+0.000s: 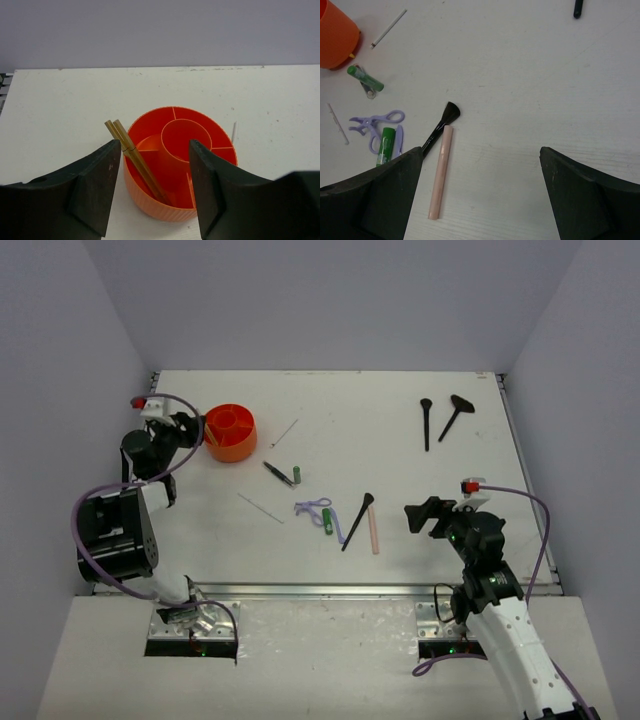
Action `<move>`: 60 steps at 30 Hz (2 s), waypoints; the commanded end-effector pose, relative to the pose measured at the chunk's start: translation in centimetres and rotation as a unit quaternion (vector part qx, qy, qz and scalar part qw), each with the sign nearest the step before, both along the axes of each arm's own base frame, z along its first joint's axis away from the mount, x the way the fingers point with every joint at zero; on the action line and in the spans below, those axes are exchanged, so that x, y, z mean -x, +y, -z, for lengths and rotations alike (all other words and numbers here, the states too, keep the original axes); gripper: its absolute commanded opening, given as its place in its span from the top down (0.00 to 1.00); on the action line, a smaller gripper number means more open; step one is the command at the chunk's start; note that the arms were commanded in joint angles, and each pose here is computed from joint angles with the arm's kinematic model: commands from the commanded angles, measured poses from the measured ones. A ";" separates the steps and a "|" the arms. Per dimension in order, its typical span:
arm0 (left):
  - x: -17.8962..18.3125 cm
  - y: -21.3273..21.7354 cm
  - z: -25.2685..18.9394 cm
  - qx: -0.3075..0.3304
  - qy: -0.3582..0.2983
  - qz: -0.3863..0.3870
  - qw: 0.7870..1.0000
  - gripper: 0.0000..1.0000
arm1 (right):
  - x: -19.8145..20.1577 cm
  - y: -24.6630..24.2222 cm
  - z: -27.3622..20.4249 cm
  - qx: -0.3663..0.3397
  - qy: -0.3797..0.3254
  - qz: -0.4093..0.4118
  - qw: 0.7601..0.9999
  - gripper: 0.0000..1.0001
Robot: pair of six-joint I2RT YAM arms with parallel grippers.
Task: Organize the makeup
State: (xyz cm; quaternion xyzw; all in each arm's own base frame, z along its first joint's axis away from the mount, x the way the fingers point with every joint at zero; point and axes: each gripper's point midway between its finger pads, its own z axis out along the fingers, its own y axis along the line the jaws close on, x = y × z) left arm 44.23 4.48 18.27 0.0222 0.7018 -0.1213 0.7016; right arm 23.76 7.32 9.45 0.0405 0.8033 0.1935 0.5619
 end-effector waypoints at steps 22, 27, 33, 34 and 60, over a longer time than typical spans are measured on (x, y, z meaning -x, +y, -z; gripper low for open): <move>13.5 -15.3 6.1 -0.415 0.134 0.393 0.810 0.10 | 0.6 2.1 -1.8 0.010 0.002 -0.077 0.997 0.01; 13.5 -16.0 10.6 -0.459 0.195 0.418 0.759 0.04 | 0.7 2.0 -1.1 0.007 0.005 -0.074 0.997 0.01; 12.8 -16.9 13.3 -0.452 0.224 0.459 0.731 0.10 | 1.0 2.1 -0.8 0.003 0.006 -0.074 0.997 0.01; 12.8 -16.8 13.6 -0.454 0.230 0.464 0.725 0.11 | 1.0 2.0 -0.7 0.005 0.007 -0.074 0.997 0.01; 15.3 -15.4 19.5 -0.502 0.291 0.483 0.655 0.46 | 1.3 1.6 -0.3 0.013 0.004 -0.065 0.998 0.01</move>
